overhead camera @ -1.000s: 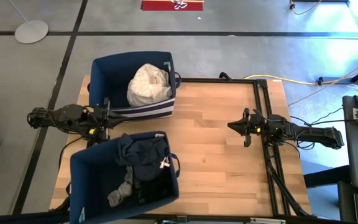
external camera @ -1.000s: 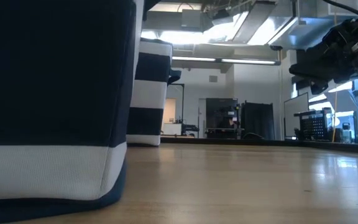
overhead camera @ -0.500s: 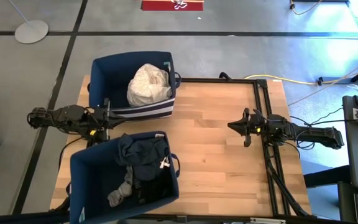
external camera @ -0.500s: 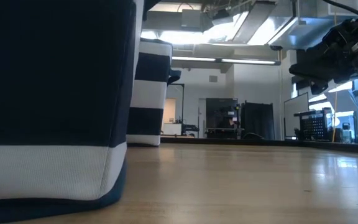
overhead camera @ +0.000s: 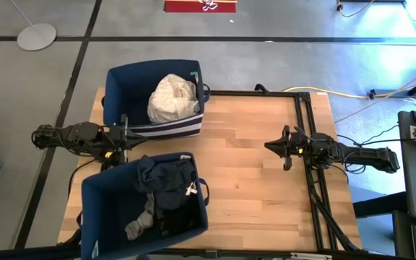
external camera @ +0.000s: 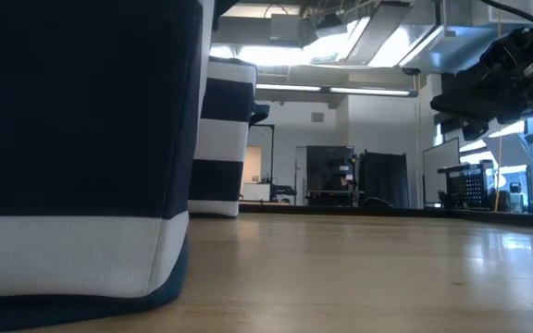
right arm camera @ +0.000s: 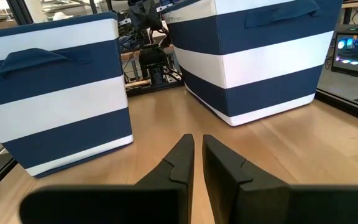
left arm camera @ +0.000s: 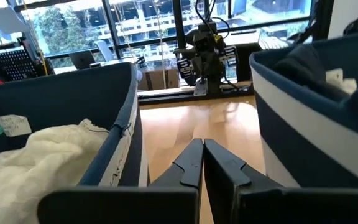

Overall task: Sort clothes
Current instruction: Return to Home Position

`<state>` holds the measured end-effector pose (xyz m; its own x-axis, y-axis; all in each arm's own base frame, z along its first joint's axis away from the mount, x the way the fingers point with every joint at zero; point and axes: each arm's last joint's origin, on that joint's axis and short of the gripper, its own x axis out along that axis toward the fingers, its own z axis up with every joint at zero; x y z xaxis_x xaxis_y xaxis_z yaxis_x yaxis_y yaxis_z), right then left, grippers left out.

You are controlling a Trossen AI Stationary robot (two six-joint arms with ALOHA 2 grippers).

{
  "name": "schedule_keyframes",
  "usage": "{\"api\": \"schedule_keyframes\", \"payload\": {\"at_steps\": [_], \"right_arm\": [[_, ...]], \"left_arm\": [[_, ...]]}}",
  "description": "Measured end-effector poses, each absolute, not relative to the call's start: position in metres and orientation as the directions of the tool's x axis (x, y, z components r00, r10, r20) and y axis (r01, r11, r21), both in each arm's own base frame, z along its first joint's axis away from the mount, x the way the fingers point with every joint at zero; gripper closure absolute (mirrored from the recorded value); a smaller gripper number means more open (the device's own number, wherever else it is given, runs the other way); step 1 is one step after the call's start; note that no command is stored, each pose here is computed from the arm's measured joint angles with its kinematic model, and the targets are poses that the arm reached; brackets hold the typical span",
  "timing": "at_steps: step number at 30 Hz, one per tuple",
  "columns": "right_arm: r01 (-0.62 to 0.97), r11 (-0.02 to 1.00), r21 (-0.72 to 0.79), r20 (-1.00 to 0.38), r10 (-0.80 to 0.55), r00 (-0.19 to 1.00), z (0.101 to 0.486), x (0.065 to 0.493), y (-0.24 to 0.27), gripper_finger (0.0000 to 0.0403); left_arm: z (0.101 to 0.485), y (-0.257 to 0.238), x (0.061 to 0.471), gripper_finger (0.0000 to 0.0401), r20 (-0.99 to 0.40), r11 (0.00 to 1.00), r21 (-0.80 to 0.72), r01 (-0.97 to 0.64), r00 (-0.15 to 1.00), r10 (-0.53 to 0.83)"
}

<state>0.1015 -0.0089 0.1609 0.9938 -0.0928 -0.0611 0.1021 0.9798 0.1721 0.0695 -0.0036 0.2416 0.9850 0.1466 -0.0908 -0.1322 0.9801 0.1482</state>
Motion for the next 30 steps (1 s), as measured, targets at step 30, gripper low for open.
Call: {"api": "schedule_keyframes", "payload": {"at_steps": [30], "right_arm": [[0.102,0.98,0.172,-0.061,-0.093,0.994,0.1609,0.1015,-0.0089,0.0368]], "left_arm": [[0.2409,-0.0037,0.0697,0.0396,-0.094,0.969,0.214,-0.124,0.985,0.147]]}}
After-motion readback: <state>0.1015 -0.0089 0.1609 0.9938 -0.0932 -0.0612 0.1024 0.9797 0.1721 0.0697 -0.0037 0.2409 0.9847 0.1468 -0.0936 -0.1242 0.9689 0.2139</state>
